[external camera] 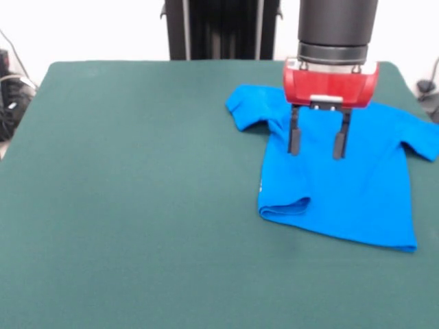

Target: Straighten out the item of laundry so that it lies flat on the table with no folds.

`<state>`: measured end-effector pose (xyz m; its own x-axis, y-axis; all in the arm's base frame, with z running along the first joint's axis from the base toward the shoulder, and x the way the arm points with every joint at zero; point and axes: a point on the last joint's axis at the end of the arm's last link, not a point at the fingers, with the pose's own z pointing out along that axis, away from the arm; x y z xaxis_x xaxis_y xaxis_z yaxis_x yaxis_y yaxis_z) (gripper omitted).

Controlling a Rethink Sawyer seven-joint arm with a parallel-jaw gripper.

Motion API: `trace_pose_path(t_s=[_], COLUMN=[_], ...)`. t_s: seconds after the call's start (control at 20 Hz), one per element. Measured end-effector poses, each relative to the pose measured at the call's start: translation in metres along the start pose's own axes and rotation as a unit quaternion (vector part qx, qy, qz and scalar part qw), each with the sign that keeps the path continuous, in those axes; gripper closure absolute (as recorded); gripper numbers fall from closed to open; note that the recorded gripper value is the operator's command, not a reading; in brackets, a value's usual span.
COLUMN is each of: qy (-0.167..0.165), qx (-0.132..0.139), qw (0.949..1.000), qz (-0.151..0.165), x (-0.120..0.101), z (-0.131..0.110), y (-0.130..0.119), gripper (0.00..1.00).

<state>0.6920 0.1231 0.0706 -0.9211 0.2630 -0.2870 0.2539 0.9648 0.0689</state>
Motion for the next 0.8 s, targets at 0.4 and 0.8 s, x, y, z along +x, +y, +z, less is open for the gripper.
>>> trace_pose_path(t_s=[0.4, 0.8], qy=[0.025, 0.052], qx=[0.007, 0.012], qw=[0.9996, 0.9985], qz=[0.008, 0.007], x=[0.017, 0.040], z=[0.026, 0.049], y=[-0.014, -0.018], gripper=[0.00, 0.00])
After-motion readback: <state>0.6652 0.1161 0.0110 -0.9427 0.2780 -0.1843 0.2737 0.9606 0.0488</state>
